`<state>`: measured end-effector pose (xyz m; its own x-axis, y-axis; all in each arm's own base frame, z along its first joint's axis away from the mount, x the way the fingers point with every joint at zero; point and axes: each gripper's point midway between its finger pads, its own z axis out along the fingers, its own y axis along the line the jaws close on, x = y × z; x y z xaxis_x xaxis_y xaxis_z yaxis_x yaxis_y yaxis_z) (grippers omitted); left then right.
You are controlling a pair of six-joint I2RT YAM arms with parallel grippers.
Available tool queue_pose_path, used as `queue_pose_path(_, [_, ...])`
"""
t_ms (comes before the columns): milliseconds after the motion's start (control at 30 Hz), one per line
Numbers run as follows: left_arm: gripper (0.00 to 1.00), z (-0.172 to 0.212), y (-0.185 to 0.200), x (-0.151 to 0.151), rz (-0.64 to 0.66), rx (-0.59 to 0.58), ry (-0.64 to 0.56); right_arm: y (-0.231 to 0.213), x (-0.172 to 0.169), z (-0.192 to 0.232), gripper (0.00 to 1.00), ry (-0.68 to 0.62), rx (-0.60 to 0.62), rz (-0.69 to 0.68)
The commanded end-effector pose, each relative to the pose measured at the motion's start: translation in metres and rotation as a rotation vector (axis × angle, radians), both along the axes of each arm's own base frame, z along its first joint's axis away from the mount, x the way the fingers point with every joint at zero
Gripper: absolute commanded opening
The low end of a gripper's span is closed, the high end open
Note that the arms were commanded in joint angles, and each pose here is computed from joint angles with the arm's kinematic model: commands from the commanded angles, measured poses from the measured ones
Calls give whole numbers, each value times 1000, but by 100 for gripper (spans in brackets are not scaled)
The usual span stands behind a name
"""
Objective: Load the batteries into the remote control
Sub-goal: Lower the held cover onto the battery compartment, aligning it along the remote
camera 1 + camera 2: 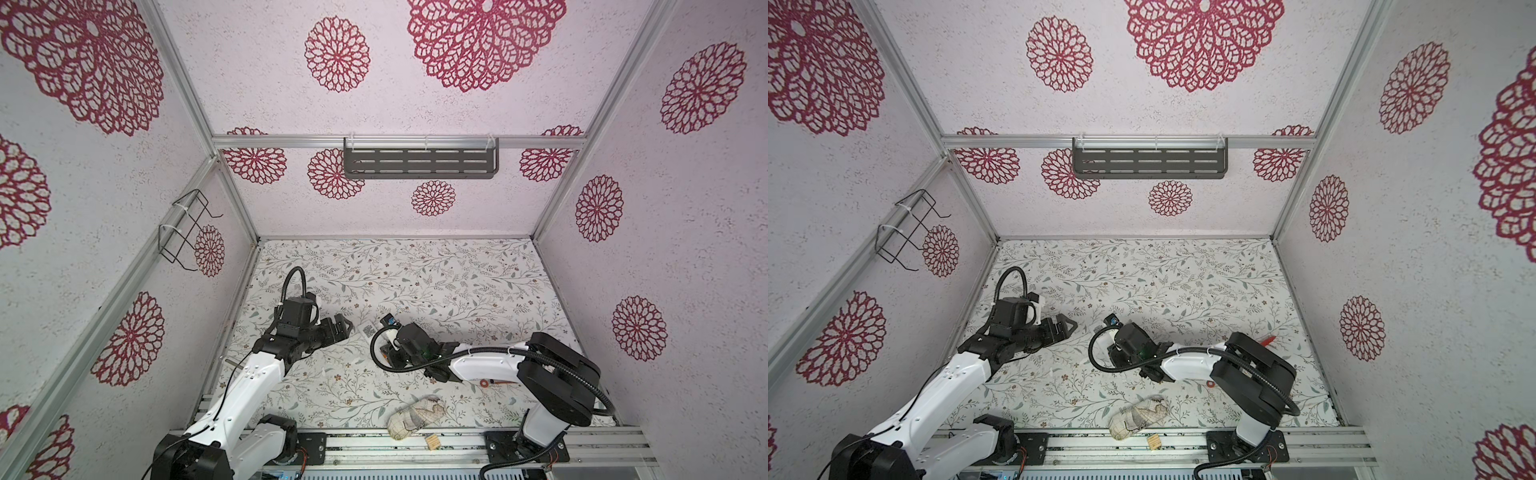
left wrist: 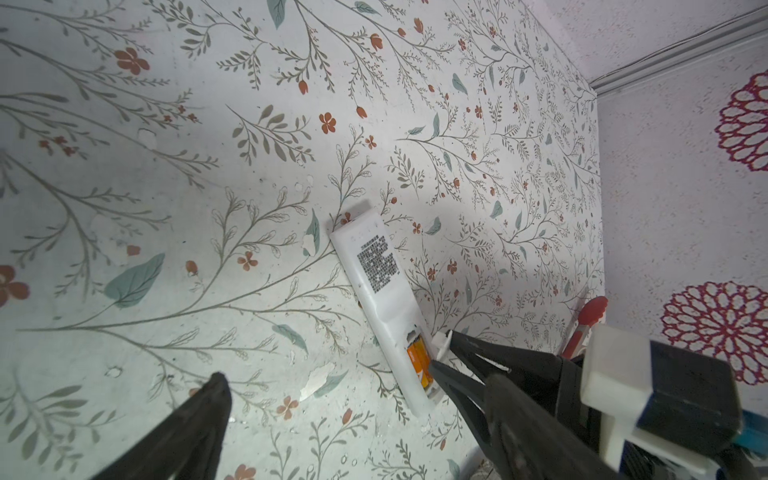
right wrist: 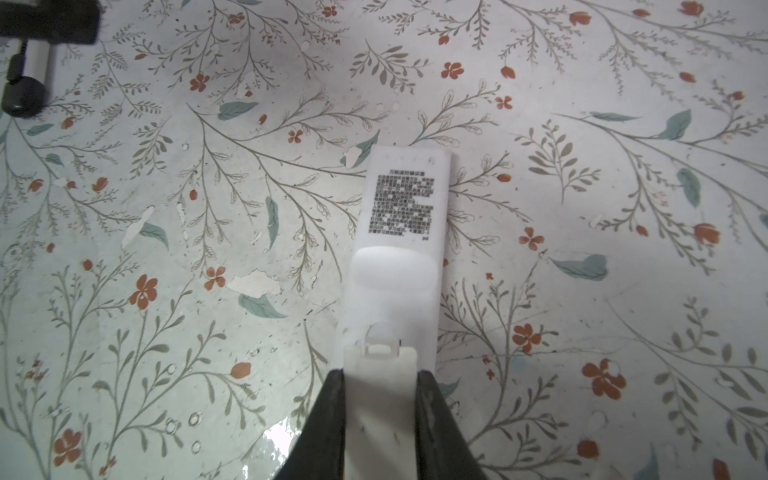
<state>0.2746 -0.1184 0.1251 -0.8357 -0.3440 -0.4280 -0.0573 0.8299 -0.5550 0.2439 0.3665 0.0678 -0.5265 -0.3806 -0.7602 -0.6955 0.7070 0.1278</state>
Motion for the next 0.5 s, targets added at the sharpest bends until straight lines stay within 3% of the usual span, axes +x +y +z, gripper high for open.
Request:
queue_pose_path(0, [98,5,2,-1,-7,7,-7,7,12,15,22,-45,39,-49])
queue_pose_path(467, [98,4,2,2,-7,2,-6,9,-2,3,22,-64,-17,-11])
